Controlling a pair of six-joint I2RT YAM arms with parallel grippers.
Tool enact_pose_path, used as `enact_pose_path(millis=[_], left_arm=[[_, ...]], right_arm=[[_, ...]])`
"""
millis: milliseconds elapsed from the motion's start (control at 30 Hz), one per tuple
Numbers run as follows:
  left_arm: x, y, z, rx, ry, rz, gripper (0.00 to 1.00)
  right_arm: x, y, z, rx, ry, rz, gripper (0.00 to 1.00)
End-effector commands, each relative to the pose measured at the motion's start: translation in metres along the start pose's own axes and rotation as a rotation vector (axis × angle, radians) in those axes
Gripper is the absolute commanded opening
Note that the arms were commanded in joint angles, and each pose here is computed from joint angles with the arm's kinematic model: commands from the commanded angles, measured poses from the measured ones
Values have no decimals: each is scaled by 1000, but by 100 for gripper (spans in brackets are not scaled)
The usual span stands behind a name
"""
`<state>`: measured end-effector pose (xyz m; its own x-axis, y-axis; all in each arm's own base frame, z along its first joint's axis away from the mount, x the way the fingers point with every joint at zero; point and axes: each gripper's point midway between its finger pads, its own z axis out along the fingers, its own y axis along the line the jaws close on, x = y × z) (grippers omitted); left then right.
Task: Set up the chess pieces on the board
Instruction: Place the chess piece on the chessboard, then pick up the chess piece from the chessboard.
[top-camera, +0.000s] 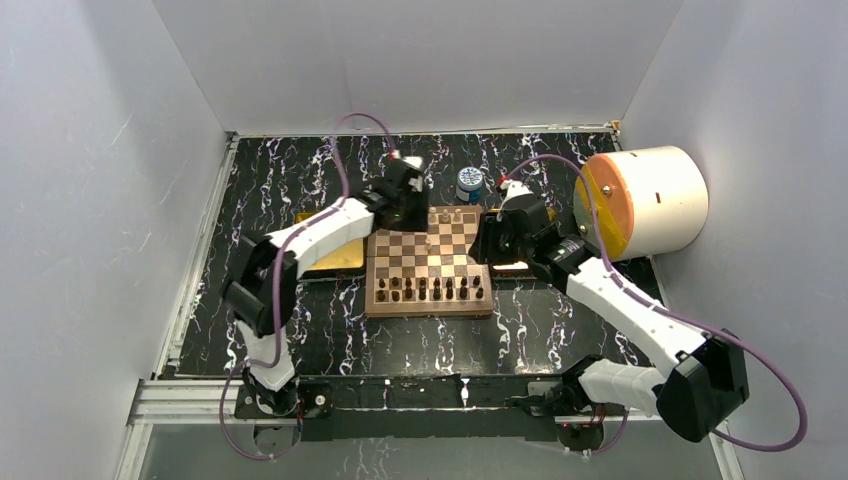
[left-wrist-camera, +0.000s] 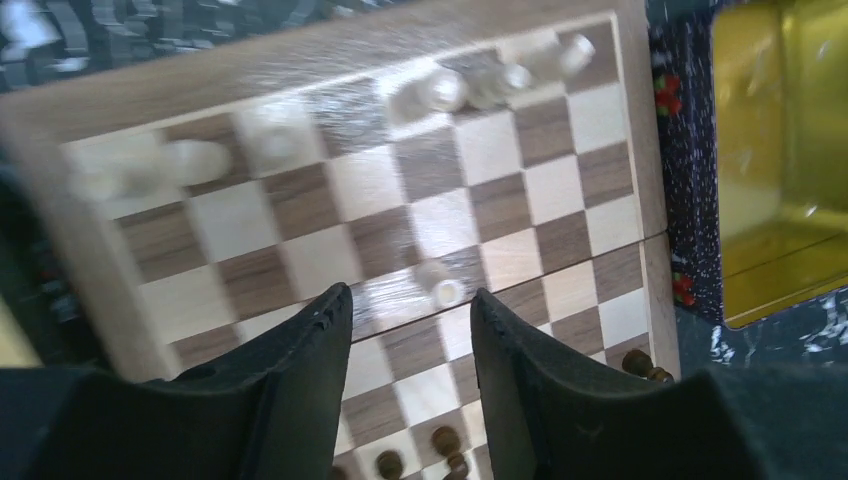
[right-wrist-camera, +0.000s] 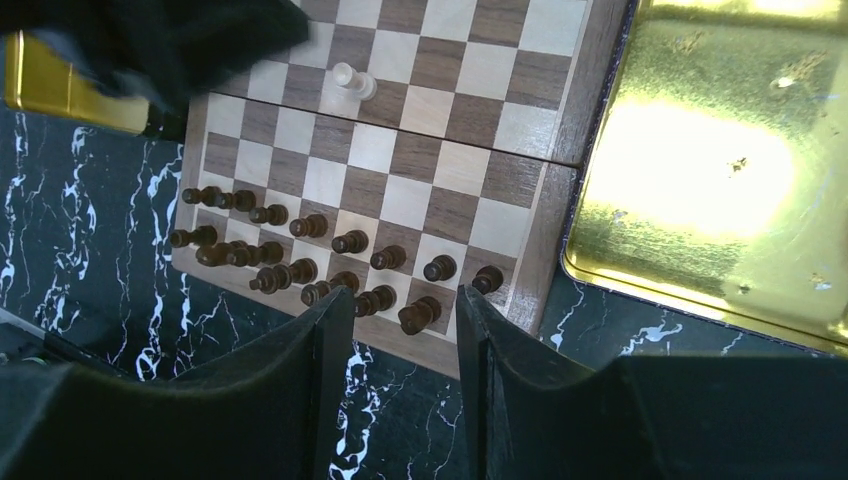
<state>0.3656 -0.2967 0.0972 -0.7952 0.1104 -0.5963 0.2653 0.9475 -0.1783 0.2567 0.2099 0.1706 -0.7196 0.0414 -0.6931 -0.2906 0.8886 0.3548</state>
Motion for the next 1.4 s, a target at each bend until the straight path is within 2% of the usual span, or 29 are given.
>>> enact_pose_path(millis=[0,133,267,433,500,567,867,1133,1267,1367], left_arm=[[-51,31,-54,123,-146,-200,48],[-56,70,-80,106,-182,-231,55],[-49,96,-110,53,-206,-160,61],[-18,111,-144,4,-233,-84,68],[-4,119,-154,-22,-243,-66,79],[8,128,-161,-62,-253,-51,84],[54,165,-172,-209,-275,18,89],[54,162,-175,-187,-308,25,92],[55,159,-172,-168,-293,29,92],[55,156,-170,-150,-287,33,92]], right_arm=[[-22,17,8,-45,-40,41,50],[-24,28,20,-79,-16,56,50],[-24,41,35,-117,23,54,51],[-29,49,61,-94,44,38,52],[-29,46,77,-51,40,28,52],[-24,48,93,-35,53,14,51],[-17,55,142,41,93,-72,47],[-13,47,162,147,139,-115,46],[-11,42,166,176,150,-138,39],[-10,46,168,163,156,-142,38]])
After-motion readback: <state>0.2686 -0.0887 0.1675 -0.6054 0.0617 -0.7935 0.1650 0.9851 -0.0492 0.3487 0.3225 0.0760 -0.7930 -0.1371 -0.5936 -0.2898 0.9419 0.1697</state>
